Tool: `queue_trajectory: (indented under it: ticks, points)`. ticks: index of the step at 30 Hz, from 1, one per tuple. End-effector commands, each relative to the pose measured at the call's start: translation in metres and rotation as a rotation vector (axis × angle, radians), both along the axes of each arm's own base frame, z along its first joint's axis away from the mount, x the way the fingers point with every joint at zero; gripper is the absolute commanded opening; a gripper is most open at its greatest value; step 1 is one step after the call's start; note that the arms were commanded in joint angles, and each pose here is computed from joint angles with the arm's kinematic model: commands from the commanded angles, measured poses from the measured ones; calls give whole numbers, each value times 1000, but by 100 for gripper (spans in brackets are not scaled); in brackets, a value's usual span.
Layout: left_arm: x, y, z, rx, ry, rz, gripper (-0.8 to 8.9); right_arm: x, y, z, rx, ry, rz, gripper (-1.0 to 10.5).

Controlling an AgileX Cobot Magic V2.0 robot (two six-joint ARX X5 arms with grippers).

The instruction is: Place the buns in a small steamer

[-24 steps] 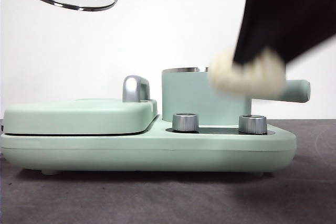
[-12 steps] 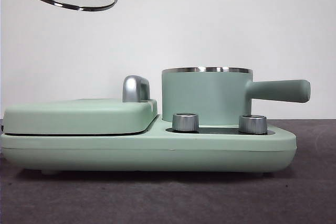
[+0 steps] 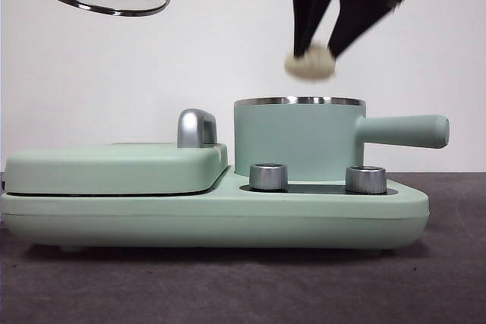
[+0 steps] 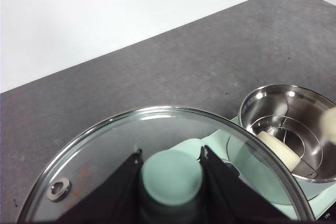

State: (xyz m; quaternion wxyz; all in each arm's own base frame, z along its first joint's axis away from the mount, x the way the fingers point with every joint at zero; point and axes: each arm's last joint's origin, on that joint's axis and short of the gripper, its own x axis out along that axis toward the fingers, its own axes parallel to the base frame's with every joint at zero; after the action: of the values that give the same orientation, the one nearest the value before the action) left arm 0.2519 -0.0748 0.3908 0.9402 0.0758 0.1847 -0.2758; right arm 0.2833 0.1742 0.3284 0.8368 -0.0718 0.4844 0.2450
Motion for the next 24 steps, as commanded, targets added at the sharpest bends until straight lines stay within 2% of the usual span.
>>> queue_trajectory:
  ticks: [1, 10, 14, 16, 17, 21, 24]
  points:
    - [-2, 0, 11, -10, -54, -7, 10, 20, 5, -14, -19, 3, 6, 207]
    - [-2, 0, 11, -9, -55, -8, 10, 53, 4, -51, -51, 40, -20, 216]
    - [-2, 0, 11, -9, -56, -8, 10, 57, 6, -58, -53, 48, -16, 282]
    - [-2, 0, 11, -9, -55, -8, 10, 58, 7, -57, -46, 36, -16, 387]
    - [-2, 0, 11, -10, -55, -8, 10, 58, 7, -55, -35, 26, -13, 426]
    - [-2, 0, 11, -10, -54, -8, 10, 53, 6, -16, 24, -54, -7, 421]
    - [-2, 0, 11, -10, -54, -8, 10, 33, -5, 22, 47, -90, -18, 333]
